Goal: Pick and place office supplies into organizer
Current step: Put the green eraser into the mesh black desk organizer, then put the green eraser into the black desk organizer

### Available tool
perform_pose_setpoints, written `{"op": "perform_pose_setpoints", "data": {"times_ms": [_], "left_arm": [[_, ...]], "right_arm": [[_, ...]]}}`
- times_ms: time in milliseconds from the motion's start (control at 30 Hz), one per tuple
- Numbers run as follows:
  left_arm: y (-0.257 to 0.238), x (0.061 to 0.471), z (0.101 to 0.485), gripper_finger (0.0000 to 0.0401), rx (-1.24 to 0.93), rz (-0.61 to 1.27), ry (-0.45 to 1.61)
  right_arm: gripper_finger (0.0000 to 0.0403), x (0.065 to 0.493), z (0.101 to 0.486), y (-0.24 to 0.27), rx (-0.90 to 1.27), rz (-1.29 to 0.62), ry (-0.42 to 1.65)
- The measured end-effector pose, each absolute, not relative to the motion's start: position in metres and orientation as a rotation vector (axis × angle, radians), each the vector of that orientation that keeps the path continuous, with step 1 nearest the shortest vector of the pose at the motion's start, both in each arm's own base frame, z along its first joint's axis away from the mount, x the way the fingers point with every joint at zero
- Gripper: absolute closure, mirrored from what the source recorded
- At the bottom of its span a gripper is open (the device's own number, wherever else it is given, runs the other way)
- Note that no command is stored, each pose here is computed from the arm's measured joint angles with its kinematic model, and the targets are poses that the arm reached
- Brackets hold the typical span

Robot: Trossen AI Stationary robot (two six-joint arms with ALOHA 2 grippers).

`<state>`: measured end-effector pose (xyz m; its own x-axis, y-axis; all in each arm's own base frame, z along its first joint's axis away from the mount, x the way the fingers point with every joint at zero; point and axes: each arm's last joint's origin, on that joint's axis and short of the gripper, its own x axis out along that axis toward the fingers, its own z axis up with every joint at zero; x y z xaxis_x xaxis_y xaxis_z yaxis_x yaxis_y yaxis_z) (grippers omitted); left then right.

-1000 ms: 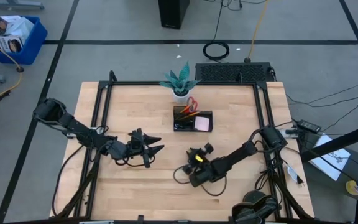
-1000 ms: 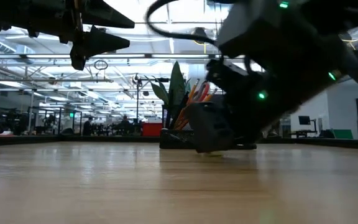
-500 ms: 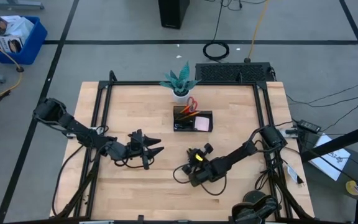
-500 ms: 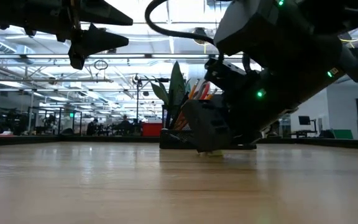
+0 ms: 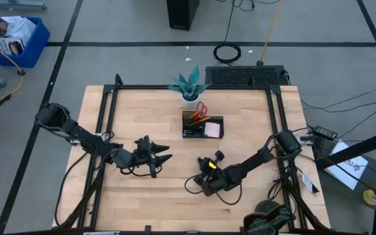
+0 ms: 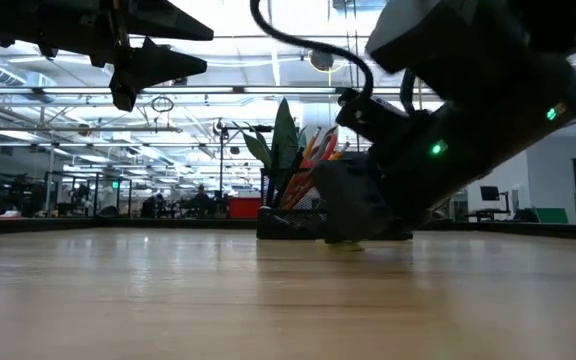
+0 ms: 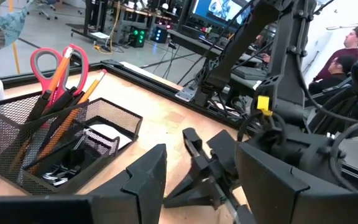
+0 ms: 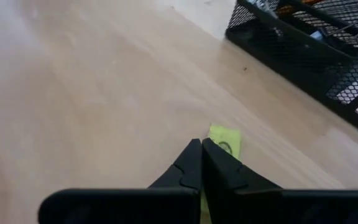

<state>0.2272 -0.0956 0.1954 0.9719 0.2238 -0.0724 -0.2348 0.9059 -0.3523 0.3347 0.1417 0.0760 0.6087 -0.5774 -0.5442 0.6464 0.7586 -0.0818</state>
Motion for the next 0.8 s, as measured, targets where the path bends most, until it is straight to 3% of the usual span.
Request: {"op": "perform_pose_setpoints", "data": {"times_ms": [533,667,800], "left_arm": [[-0.096,0.227,0.195,0.0205,-0.367,0.237,0.032],[-0.096,0.227,0.195,0.0205,-0.367,0.224,0.035],[-0.096,0.227,0.195,0.0205,-0.366,0.212,0.039]], "right_arm": [[0.0400,0.337,0.101,0.139,0.139,-0.648,0.592],[0.0379,0.333,0.099,0.141,0.119,-0.656,0.614],[0.0328,0.332,0.100,0.149,0.161,-0.621,0.609]]}}
